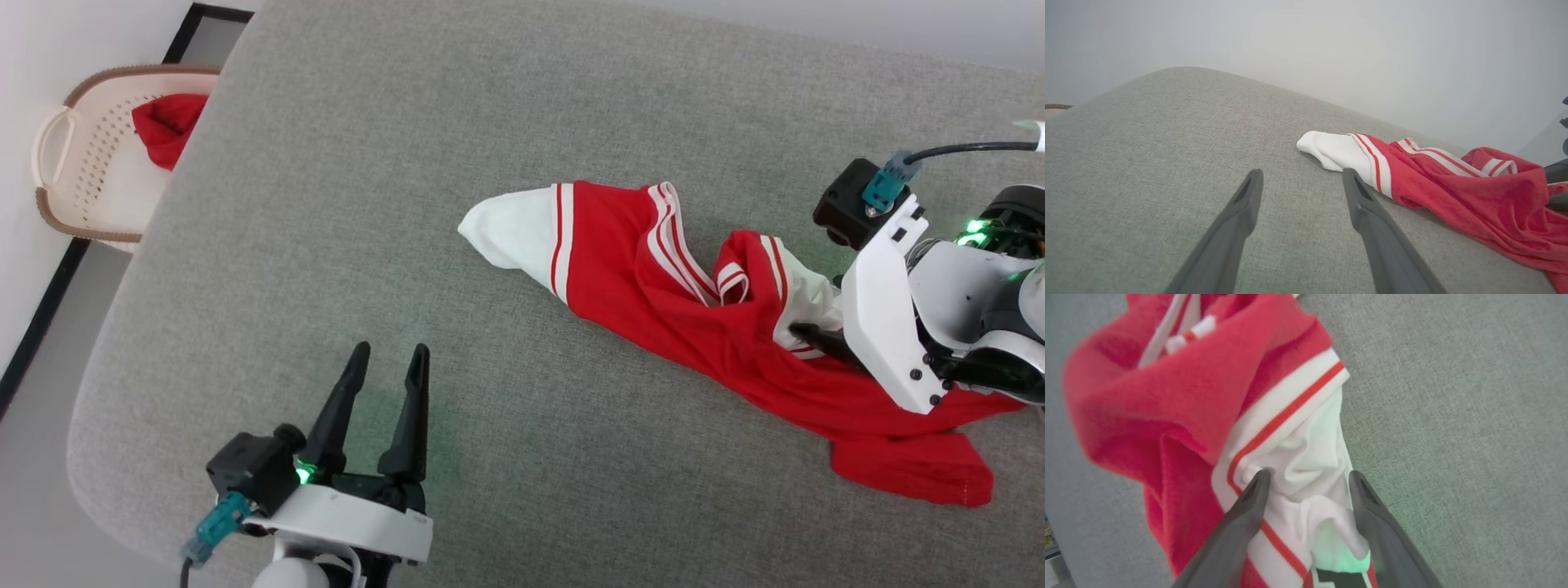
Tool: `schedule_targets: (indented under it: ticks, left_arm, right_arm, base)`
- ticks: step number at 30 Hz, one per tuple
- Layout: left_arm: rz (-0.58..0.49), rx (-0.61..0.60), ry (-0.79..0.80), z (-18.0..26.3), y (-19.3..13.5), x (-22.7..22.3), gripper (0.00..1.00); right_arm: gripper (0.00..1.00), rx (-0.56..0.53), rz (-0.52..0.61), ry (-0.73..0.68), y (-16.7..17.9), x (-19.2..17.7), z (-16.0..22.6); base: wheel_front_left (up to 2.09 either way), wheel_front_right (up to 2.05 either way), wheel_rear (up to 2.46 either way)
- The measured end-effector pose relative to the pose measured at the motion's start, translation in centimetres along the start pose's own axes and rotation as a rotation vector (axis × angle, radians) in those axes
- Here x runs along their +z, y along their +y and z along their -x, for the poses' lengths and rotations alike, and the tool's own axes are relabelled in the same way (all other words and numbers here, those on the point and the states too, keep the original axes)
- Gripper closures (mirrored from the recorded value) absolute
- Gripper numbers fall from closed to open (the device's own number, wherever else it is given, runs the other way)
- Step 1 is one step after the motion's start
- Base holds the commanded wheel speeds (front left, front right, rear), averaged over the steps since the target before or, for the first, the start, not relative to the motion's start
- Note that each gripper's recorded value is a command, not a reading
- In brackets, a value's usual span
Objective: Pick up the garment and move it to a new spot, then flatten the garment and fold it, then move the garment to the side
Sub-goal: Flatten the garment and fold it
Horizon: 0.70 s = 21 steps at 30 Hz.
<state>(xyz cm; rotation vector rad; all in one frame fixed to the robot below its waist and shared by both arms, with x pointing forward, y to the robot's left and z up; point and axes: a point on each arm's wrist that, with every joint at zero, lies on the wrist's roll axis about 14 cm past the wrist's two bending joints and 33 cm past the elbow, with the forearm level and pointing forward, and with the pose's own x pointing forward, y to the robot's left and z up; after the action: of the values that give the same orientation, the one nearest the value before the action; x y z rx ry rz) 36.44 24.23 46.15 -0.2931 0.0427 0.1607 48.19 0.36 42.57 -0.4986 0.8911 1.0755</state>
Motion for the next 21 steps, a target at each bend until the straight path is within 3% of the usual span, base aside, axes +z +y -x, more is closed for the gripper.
schedule_targets:
  ticks: [2, 3, 4, 5, 6, 7, 15, 21]
  left_arm:
    - [0.000, -0.001, 0.001, 0.0, 0.0, 0.0, 0.00]
    - [0.002, -0.003, 0.002, -0.1, -0.1, -0.1, 0.00]
    - [0.002, -0.004, 0.003, -0.1, -0.2, -0.1, 0.00]
    - [0.004, -0.005, 0.004, -0.1, -0.2, -0.1, 0.00]
    - [0.007, -0.005, 0.005, -0.1, -0.2, -0.2, 0.00]
    - [0.008, -0.006, 0.005, -0.1, -0.2, -0.2, 0.00]
    - [0.005, -0.020, 0.000, -0.1, -0.4, 0.1, 0.00]
    - [0.000, -0.043, -0.005, -0.1, -0.8, 0.3, 0.00]
  right_arm:
    - [0.00, -0.002, 0.004, 0.004, -0.1, -0.1, -0.2]
    - [0.16, 0.003, 0.004, 0.006, -0.1, -0.2, -0.3]
    - [0.54, 0.009, 0.004, 0.008, 0.1, -0.3, -0.4]
    - [0.69, 0.013, 0.004, 0.008, 0.2, -0.3, -0.5]
    - [0.95, 0.015, 0.007, 0.001, 0.2, -0.2, -0.5]
    - [1.00, 0.012, 0.009, -0.007, 0.1, 0.1, -0.5]
    - [1.00, -0.024, -0.036, -0.113, -1.2, 1.5, 0.8]
    - [1.00, -0.107, -0.120, -0.232, -4.0, 1.8, 3.5]
  base:
    - [0.00, 0.00, 0.00]
    - [0.00, 0.00, 0.00]
    - [0.00, 0.00, 0.00]
    - [0.00, 0.00, 0.00]
    - [0.00, 0.00, 0.00]
    - [0.00, 0.00, 0.00]
    - [0.00, 0.00, 0.00]
    - [0.00, 0.00, 0.00]
